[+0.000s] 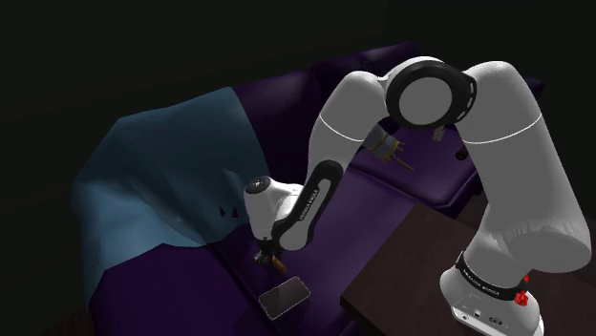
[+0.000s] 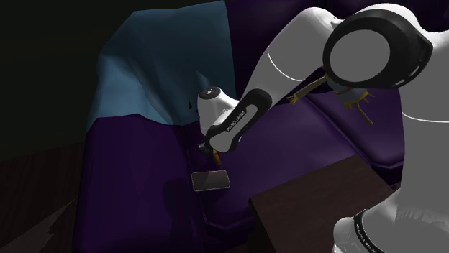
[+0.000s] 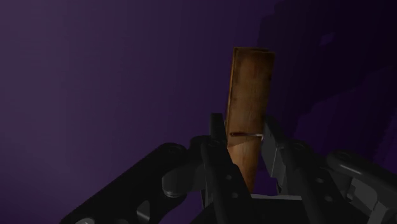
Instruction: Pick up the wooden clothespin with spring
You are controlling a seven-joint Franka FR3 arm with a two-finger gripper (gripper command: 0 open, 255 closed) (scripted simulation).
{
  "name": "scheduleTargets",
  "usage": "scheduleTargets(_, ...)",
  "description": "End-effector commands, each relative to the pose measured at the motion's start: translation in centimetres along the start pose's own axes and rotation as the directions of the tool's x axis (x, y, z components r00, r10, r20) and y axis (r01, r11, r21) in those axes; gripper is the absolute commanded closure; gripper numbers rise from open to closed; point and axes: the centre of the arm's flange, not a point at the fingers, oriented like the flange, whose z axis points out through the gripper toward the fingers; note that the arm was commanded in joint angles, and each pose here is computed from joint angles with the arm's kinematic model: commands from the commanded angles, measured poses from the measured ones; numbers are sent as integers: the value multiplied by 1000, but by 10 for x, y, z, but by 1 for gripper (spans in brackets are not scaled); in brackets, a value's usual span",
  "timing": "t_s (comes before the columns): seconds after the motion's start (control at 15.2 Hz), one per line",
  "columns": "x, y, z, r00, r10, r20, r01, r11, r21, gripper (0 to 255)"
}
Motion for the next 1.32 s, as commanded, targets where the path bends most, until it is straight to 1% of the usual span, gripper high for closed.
scheduleTargets(0.0,0,10,10,1000,14,16,-14,1000,-14,255)
scheduleTargets(0.13,3,12,13,1000,14,16,-14,1000,-14,255)
scheduleTargets(1.19,-1,10,-72,1000,15,16,-14,1000,-14,255)
scheduleTargets(1.25,-1,10,-73,1000,15,16,-14,1000,-14,255)
